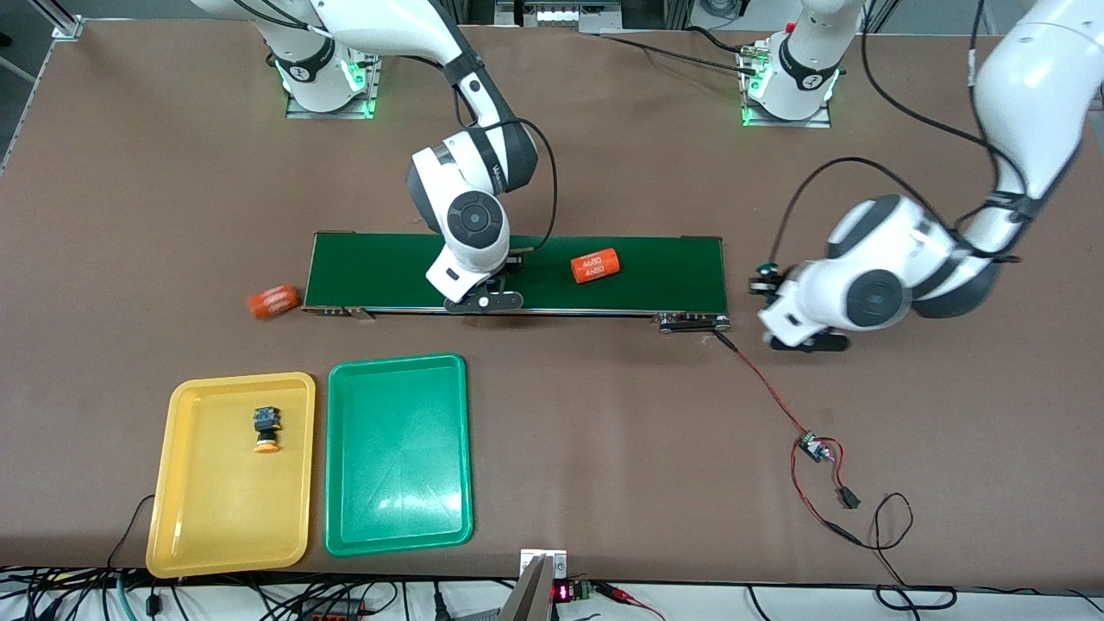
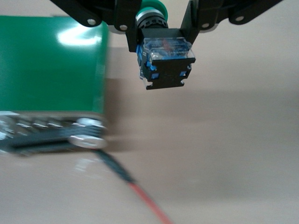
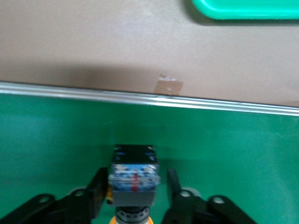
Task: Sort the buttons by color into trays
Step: 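Put the blue button in the yellow tray while the left gripper places green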
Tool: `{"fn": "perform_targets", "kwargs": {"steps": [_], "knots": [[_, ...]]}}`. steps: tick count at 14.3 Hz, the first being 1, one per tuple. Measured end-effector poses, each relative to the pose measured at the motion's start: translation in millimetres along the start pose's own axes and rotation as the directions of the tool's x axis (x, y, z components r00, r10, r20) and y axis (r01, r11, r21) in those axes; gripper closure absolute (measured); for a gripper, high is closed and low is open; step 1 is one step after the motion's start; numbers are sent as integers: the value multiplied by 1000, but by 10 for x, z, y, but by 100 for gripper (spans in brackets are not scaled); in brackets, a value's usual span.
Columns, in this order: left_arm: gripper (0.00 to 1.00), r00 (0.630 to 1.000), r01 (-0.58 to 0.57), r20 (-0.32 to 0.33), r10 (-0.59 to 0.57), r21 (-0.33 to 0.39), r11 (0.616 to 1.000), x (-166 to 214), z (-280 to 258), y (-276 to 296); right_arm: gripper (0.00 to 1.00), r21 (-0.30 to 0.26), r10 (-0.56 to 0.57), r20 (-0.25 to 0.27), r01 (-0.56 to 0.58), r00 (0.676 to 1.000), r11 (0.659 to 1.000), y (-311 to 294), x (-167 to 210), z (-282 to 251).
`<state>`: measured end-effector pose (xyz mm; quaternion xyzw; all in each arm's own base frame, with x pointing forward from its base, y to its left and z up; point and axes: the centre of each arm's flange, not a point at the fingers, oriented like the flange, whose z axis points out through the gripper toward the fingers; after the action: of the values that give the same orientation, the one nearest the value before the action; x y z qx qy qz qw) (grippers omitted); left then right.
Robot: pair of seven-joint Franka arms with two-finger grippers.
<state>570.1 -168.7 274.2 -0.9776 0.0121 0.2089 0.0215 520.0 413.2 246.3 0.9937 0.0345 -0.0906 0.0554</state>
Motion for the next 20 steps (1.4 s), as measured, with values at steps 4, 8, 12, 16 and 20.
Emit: {"fn": "perform_targets", "kwargs": {"steps": [4, 8, 12, 16, 20], "knots": [[59, 998, -48, -28, 47, -58, 997, -218, -29, 936, 59, 2, 42, 0, -42, 999, 999, 38, 26, -13], [58, 997, -60, -42, 57, -55, 997, -241, 162, 1283, 59, 20, 100, -49, -99, 994, 995, 188, 194, -229], [31, 999, -16, -36, 14, -58, 998, -165, 213, 1232, 59, 57, 225, -134, -219, 965, 974, 997, 708, -739], [0, 998, 61, -24, -61, -32, 998, -14, -147, 874, 59, 21, 190, -143, -189, 971, 982, 2039, 1093, -728], [0, 988, 149, 27, -152, 83, 985, 187, -511, 83, 59, -12, 90, -156, -93, 984, 996, 2984, 1355, -552]]}}
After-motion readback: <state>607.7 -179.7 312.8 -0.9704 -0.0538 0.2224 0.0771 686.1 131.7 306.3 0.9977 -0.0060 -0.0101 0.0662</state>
